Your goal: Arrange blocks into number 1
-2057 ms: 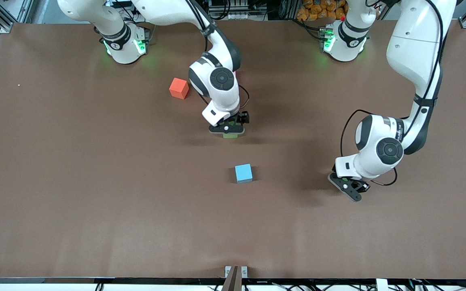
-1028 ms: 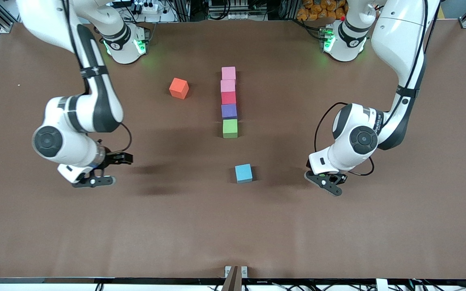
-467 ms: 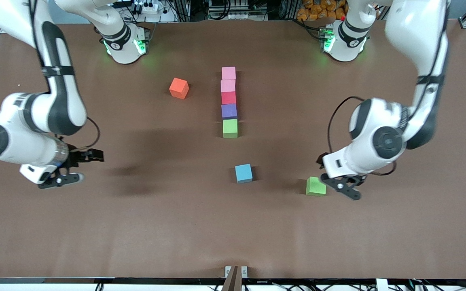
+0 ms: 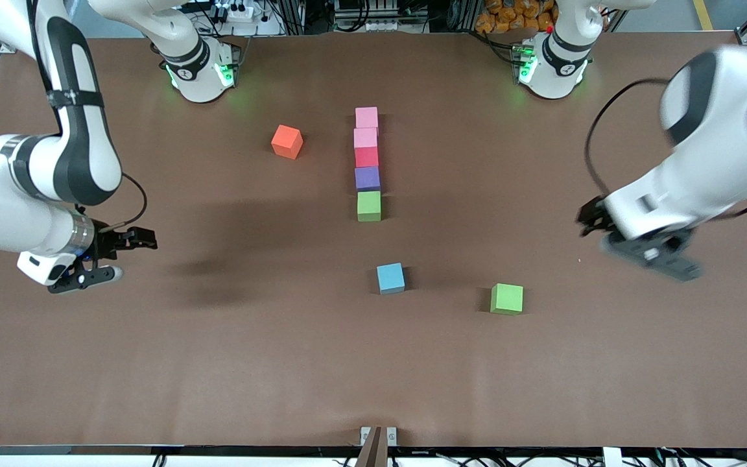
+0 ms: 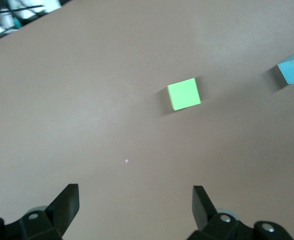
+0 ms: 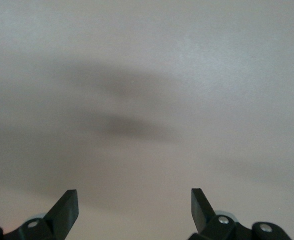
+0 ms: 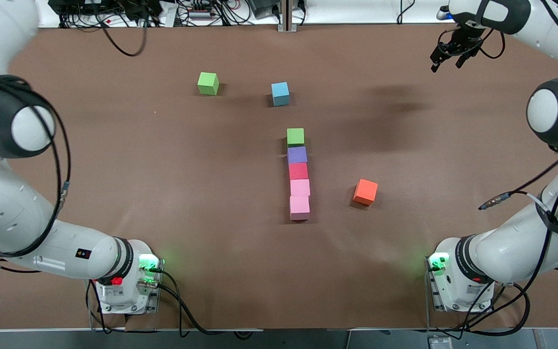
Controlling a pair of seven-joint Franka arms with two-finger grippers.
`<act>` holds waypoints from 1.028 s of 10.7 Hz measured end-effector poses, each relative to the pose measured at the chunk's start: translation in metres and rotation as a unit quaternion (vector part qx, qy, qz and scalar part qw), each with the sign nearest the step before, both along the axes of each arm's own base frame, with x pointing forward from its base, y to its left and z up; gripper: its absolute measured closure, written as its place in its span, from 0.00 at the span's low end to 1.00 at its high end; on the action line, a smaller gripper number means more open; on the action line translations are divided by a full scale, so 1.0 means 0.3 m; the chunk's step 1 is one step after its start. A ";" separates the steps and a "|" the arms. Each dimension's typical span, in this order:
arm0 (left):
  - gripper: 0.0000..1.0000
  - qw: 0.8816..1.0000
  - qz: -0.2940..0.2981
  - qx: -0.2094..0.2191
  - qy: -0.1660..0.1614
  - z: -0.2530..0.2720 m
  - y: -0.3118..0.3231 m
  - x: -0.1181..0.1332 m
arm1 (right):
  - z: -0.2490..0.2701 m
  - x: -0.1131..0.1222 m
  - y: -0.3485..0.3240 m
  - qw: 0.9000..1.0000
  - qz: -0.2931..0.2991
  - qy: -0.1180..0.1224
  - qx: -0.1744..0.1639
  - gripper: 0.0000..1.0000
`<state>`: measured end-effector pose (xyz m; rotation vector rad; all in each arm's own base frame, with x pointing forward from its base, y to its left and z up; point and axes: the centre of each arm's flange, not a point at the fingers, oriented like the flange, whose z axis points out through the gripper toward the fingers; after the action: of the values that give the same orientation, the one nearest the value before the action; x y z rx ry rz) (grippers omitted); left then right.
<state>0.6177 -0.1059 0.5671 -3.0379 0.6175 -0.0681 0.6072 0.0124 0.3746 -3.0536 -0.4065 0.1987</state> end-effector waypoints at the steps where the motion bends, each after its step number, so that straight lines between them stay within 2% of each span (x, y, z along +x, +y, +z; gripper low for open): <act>1: 0.00 1.000 0.015 0.000 -0.005 0.067 0.055 -0.031 | 0.045 -0.030 0.033 1.000 0.014 -0.008 -0.004 0.00; 4: 0.00 0.995 0.101 -0.003 0.000 0.182 0.165 -0.115 | 0.260 -0.099 0.023 0.999 0.018 -0.039 0.012 0.00; 6: 0.00 0.991 0.131 -0.007 -0.006 0.222 0.177 -0.142 | 0.402 -0.123 -0.085 0.999 -0.004 -0.045 0.010 0.00; 9: 0.00 0.987 0.159 -0.005 0.005 0.223 0.205 -0.156 | 0.656 -0.132 -0.140 0.998 -0.035 -0.048 -0.027 0.00; 11: 0.00 0.977 0.214 -0.004 0.016 0.220 0.212 -0.168 | 0.839 -0.159 -0.116 0.996 -0.057 -0.052 -0.033 0.00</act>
<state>0.5672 -0.0423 0.6331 -3.1057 -0.0451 -0.0083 0.5594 -0.0225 0.6262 -3.1498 -0.2338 0.0484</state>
